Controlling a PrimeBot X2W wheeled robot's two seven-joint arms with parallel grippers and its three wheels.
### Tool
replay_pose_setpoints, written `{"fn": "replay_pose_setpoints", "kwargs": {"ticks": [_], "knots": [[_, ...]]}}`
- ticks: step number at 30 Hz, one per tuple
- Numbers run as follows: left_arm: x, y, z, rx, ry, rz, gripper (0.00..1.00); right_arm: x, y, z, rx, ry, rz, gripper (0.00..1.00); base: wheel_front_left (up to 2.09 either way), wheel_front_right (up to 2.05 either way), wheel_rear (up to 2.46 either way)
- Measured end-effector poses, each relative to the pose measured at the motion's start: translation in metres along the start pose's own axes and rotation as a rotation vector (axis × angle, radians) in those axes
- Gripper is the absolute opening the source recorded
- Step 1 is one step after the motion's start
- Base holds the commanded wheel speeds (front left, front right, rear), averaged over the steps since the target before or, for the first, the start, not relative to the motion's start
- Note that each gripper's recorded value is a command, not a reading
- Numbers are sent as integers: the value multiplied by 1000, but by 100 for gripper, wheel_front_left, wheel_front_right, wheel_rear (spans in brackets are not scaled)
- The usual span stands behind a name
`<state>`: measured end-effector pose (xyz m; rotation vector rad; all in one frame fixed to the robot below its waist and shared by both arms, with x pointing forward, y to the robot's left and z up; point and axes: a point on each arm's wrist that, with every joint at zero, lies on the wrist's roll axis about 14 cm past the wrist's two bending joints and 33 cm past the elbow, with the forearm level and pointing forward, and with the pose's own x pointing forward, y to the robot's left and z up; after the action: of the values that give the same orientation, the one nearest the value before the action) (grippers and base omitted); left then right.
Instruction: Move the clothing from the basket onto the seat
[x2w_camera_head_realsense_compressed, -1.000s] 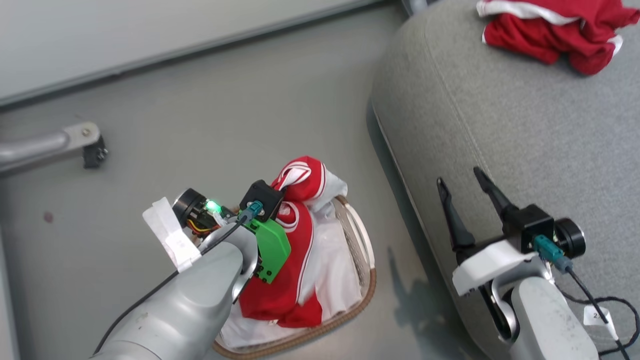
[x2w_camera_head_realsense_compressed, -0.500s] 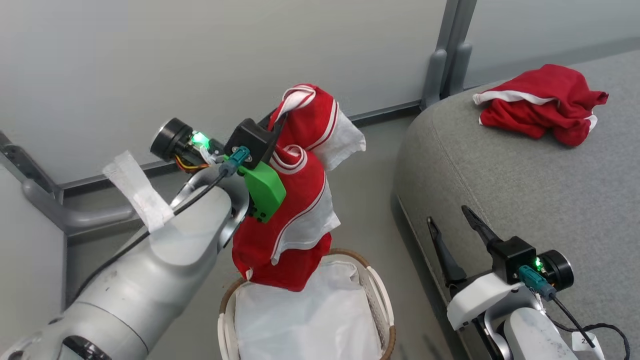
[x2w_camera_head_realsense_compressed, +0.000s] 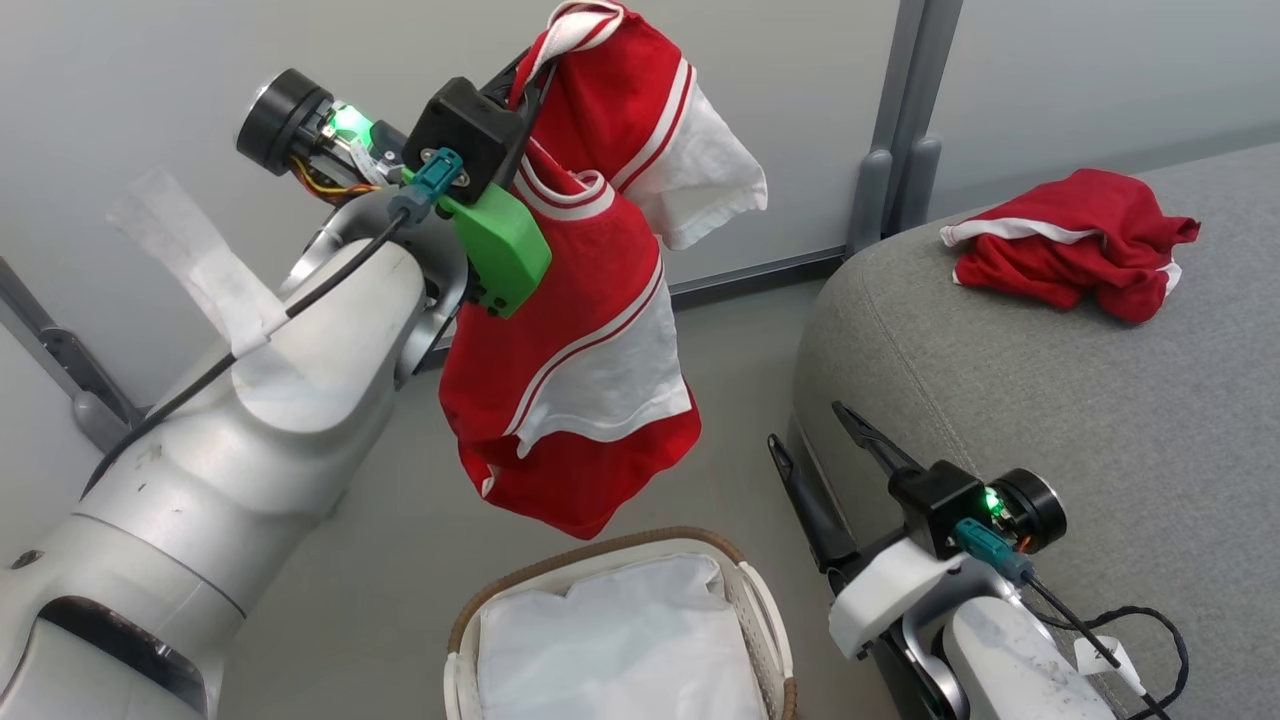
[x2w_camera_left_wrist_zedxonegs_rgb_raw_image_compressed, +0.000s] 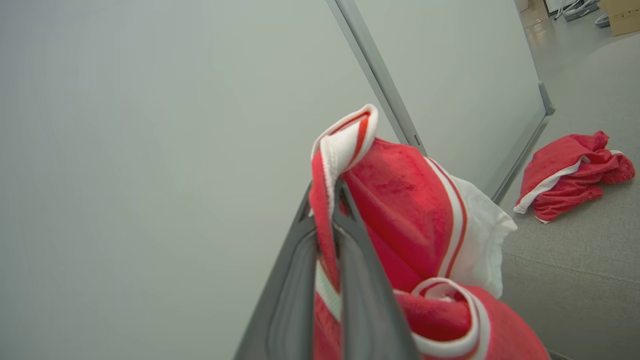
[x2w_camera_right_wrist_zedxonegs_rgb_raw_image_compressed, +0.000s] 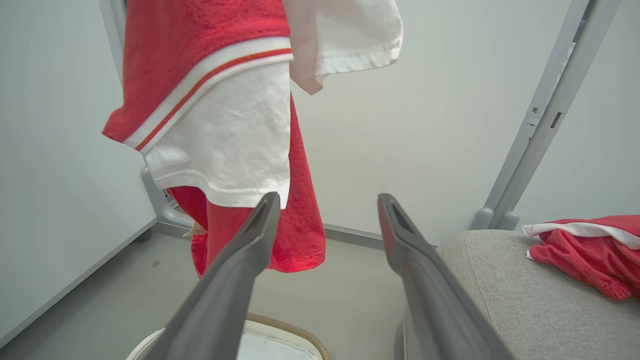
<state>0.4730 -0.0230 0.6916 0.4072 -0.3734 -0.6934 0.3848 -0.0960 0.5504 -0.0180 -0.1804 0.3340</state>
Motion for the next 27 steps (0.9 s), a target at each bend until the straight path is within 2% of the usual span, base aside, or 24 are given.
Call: {"fn": "replay_pose_setpoints", "kwargs": {"ticks": [8, 14, 20, 27], "knots": [[0, 7, 28, 32, -65, 4, 0, 15, 18, -5, -32, 27, 77, 100, 0, 0, 0], [-2, 8, 46, 40, -120, -1, 0, 41, 29, 20, -58, -31, 135, 100, 0, 0, 0], [-4, 0, 54, 41, -151, -30, 0, 66, 42, 43, -88, -74, 201, 100, 0, 0, 0], [-9, -17, 55, 28, -168, -82, 0, 78, 60, 38, -96, -30, 297, 100, 0, 0, 0]]}}
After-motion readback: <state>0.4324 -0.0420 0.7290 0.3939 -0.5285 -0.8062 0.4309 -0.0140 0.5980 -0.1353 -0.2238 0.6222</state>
